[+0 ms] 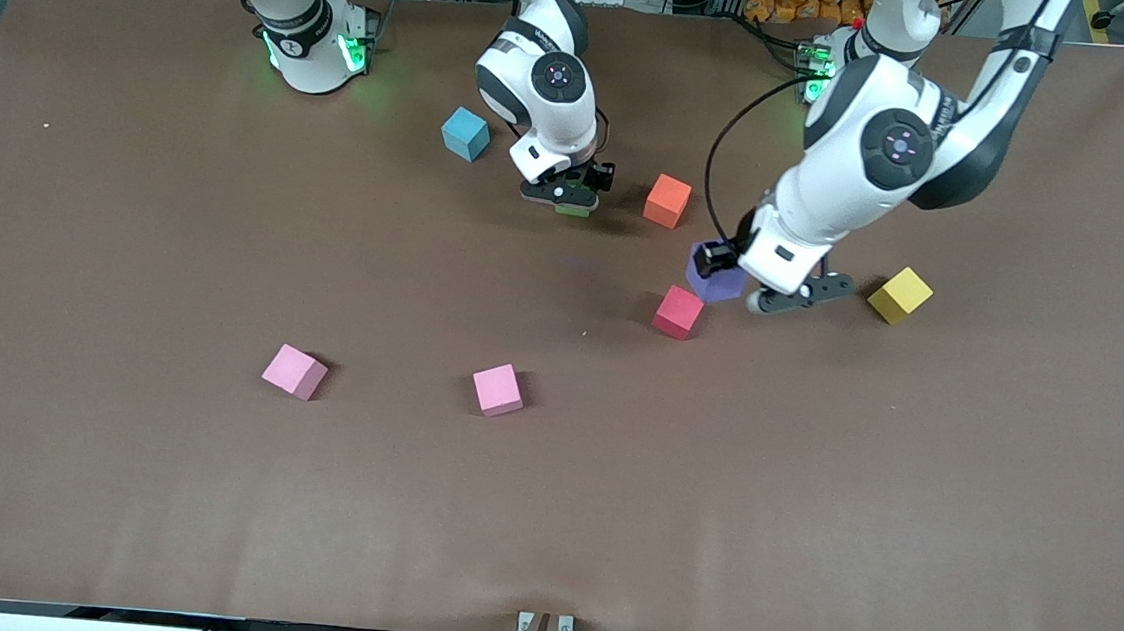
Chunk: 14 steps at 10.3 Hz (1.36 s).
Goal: Arrange blocks into number 1
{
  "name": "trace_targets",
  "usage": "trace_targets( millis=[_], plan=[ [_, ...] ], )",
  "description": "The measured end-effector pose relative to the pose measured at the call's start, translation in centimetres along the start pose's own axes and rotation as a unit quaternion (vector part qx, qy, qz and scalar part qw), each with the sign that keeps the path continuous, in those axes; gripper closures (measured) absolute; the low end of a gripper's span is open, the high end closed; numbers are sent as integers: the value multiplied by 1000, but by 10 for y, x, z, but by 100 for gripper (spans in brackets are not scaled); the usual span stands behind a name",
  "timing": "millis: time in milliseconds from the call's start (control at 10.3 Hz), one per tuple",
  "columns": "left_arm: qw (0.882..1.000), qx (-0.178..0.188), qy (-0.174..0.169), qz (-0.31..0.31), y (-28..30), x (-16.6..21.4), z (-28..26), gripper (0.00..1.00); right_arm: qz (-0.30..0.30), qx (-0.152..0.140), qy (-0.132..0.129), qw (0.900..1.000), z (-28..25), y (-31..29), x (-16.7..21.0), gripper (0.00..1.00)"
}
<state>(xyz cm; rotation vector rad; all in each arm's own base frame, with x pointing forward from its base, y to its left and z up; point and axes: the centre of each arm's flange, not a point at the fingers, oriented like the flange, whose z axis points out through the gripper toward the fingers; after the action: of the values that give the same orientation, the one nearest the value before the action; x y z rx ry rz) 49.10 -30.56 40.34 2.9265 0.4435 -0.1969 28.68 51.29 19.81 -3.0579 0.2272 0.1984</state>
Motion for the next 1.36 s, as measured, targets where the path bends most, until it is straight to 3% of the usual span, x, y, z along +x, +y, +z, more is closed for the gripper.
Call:
trace_targets(
  millis=[97,390,682,974,1364],
  plan=[
    [1000,1,-1,6,5,-6,2,39,0,1,1,1000,0,0,0,1],
    [1000,2,-3,6,5,-5,4,39,2,12,6,1000,-9,-3,5,0],
    [1000,3,-6,5,5,-4,7,39,6,35,23,999,-53,2,35,0],
    [1000,10,-18,11,9,-8,21,39,-12,39,35,999,-99,38,96,0],
    [997,51,-40,35,65,-51,82,39,-23,40,61,997,-135,112,201,0]
  ],
)
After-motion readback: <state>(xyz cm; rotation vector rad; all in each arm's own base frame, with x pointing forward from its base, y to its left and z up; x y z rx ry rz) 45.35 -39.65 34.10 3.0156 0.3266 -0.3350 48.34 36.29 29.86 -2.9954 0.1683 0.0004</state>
